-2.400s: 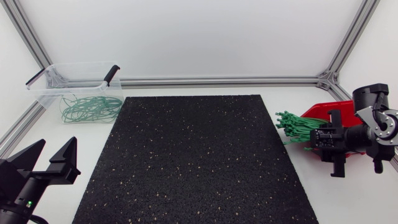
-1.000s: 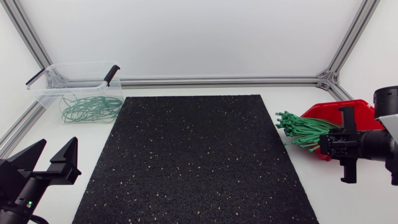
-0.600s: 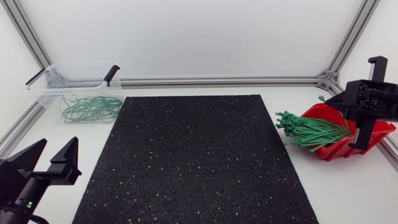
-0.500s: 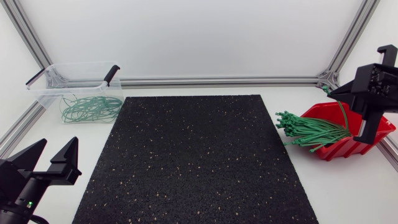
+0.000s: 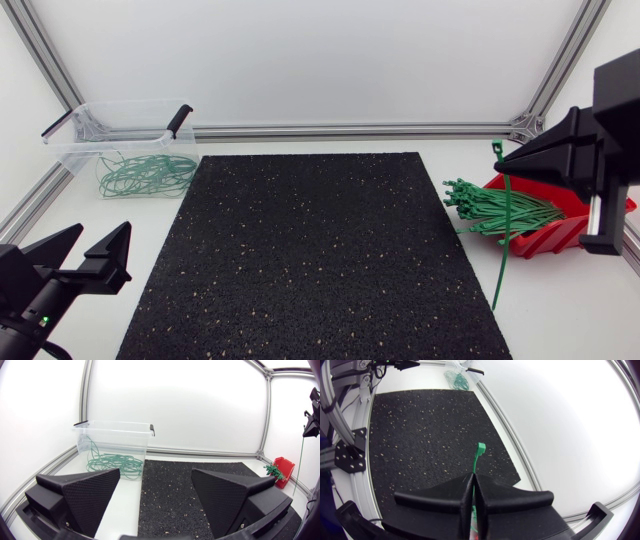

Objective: Take a green cable tie from the red box, thread the tail through the head to close it, then place it in the transparent bin on the left.

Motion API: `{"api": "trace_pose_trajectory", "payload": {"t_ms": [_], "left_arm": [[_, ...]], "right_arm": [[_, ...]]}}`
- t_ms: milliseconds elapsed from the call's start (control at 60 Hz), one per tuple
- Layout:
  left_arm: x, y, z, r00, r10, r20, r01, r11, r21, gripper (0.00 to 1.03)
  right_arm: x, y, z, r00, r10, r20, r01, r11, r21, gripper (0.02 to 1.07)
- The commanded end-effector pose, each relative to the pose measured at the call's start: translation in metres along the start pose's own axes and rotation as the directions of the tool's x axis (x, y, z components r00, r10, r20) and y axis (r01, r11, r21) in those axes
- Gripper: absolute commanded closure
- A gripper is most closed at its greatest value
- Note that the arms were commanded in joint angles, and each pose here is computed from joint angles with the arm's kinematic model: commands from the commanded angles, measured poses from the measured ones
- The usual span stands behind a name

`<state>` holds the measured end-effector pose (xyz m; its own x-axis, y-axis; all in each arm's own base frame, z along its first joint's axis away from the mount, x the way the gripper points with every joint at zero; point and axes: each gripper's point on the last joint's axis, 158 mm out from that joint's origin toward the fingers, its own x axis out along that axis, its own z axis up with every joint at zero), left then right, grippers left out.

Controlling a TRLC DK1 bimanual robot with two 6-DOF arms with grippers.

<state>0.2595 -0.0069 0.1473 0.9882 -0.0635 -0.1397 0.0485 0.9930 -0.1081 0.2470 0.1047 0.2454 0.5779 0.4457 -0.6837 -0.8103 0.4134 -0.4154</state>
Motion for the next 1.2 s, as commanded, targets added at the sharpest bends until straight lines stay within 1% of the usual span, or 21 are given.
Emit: {"api": "trace_pose_trajectory", "payload": {"t_ms": [0, 83, 150, 283, 433, 500, 567, 650, 667, 717, 767, 833, 917, 967, 1000, 1067, 1100, 1183], "left_arm": [[0.003, -0.001, 0.014, 1.0, -0.008, -0.021, 0.008, 1.0, -0.018, 0.04], [0.006, -0.003, 0.012, 0.998, -0.028, -0.06, 0.026, 0.999, -0.031, 0.04], [0.007, -0.003, 0.014, 0.995, -0.031, -0.09, 0.028, 0.999, -0.041, 0.04], [0.01, -0.012, 0.005, 0.976, -0.084, -0.201, 0.069, 0.994, -0.079, 0.04], [0.015, -0.011, -0.009, 0.93, -0.089, -0.356, 0.051, 0.992, -0.116, 0.04], [0.015, -0.012, -0.009, 0.919, -0.091, -0.383, 0.058, 0.994, -0.097, 0.04], [0.012, -0.017, -0.008, 0.908, -0.115, -0.404, 0.098, 0.993, -0.063, 0.04], [0.008, -0.019, -0.01, 0.887, -0.123, -0.445, 0.143, 0.99, 0.011, 0.04], [0.007, -0.019, -0.01, 0.884, -0.125, -0.45, 0.148, 0.989, 0.015, 0.04], [0.006, -0.027, -0.008, 0.873, -0.154, -0.462, 0.179, 0.984, 0.01, 0.04], [0.003, -0.036, -0.01, 0.851, -0.188, -0.49, 0.215, 0.977, -0.001, 0.04], [0.0, -0.047, -0.012, 0.824, -0.237, -0.515, 0.263, 0.964, -0.023, 0.04], [-0.003, -0.058, -0.008, 0.802, -0.295, -0.519, 0.308, 0.949, -0.063, 0.04], [-0.007, -0.07, -0.006, 0.774, -0.359, -0.521, 0.366, 0.926, -0.095, 0.04], [-0.009, -0.073, -0.005, 0.766, -0.378, -0.52, 0.379, 0.919, -0.109, 0.04], [-0.011, -0.081, -0.001, 0.748, -0.42, -0.514, 0.412, 0.901, -0.136, 0.04], [-0.013, -0.086, 0.0, 0.735, -0.446, -0.511, 0.432, 0.888, -0.154, 0.04], [-0.018, -0.102, 0.005, 0.683, -0.533, -0.499, 0.497, 0.84, -0.217, 0.04]], "right_arm": [[0.001, 0.008, 0.012, 0.998, 0.06, 0.016, -0.062, 0.992, 0.11, 1.01], [0.003, 0.022, 0.029, 0.992, 0.12, 0.039, -0.125, 0.978, 0.169, 1.01], [0.008, 0.043, 0.043, 0.974, 0.223, 0.037, -0.226, 0.949, 0.22, 1.01], [0.016, 0.055, 0.06, 0.96, 0.275, 0.054, -0.279, 0.917, 0.285, 1.01], [0.02, 0.064, 0.078, 0.937, 0.332, 0.107, -0.348, 0.872, 0.344, 1.01], [0.021, 0.065, 0.081, 0.93, 0.347, 0.121, -0.367, 0.861, 0.352, 1.01], [0.022, 0.07, 0.087, 0.911, 0.385, 0.149, -0.412, 0.83, 0.376, 1.01], [0.028, 0.07, 0.086, 0.9, 0.409, 0.152, -0.434, 0.806, 0.403, 1.01], [0.029, 0.071, 0.087, 0.896, 0.416, 0.155, -0.441, 0.795, 0.416, 1.01], [0.032, 0.074, 0.087, 0.874, 0.456, 0.166, -0.477, 0.742, 0.471, 1.01], [0.033, 0.078, 0.088, 0.847, 0.5, 0.181, -0.517, 0.696, 0.498, 1.01], [0.036, 0.083, 0.087, 0.81, 0.552, 0.197, -0.555, 0.613, 0.563, 1.01], [0.042, 0.087, 0.085, 0.785, 0.582, 0.212, -0.581, 0.574, 0.578, 1.01], [0.045, 0.091, 0.084, 0.765, 0.604, 0.224, -0.6, 0.54, 0.59, 1.01], [0.045, 0.093, 0.084, 0.752, 0.616, 0.234, -0.611, 0.52, 0.596, 1.01], [0.048, 0.096, 0.083, 0.74, 0.627, 0.243, -0.622, 0.5, 0.602, 1.01], [0.049, 0.098, 0.082, 0.731, 0.635, 0.25, -0.629, 0.485, 0.607, 1.01], [0.05, 0.1, 0.083, 0.7, 0.655, 0.284, -0.655, 0.431, 0.62, 1.01]]}}
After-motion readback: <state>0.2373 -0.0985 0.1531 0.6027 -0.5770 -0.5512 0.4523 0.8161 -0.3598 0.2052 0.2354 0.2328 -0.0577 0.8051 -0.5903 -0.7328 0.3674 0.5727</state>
